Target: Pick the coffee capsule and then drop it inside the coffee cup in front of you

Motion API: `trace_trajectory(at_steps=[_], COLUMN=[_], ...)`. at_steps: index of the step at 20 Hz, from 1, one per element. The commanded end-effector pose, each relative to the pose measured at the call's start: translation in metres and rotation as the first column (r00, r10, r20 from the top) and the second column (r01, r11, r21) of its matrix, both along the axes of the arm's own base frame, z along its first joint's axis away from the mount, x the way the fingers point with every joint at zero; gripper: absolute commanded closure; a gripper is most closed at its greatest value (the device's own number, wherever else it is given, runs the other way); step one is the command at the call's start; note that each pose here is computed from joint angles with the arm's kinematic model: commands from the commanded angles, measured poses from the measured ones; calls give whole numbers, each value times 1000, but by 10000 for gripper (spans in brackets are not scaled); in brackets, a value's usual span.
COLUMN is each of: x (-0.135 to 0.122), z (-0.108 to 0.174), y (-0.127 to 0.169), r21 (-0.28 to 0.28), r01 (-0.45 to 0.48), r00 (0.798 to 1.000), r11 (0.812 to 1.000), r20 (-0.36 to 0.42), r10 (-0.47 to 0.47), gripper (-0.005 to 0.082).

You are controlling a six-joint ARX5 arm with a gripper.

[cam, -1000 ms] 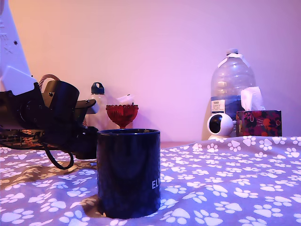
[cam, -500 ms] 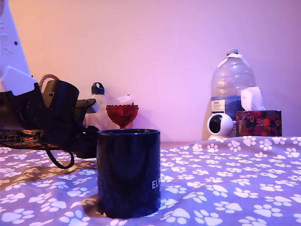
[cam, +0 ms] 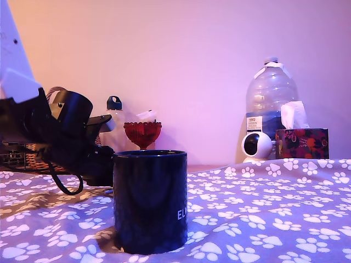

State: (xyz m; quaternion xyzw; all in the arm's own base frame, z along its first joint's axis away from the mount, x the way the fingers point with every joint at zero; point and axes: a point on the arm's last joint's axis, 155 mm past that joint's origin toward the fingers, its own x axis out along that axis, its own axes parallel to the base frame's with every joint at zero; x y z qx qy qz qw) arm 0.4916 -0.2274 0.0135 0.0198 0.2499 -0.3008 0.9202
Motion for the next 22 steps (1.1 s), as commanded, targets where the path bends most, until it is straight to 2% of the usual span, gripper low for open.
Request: trace_trajectory(at_steps=[1,9,14,18,22], x=[-6,-28,-42,-66,-92], z=[0,25,55,71,89], y=[1,11,11,12,13], r21=[10,71,64,48,54], r01=[11,44,78,131,193], r00=[999,993,991,977,962], r11=[1000,996,995,990,980], r20=[-33,-110,-113,-176,-206], r10=[-11,-36,-71,-121,-178], gripper=[694,694,694,694,694])
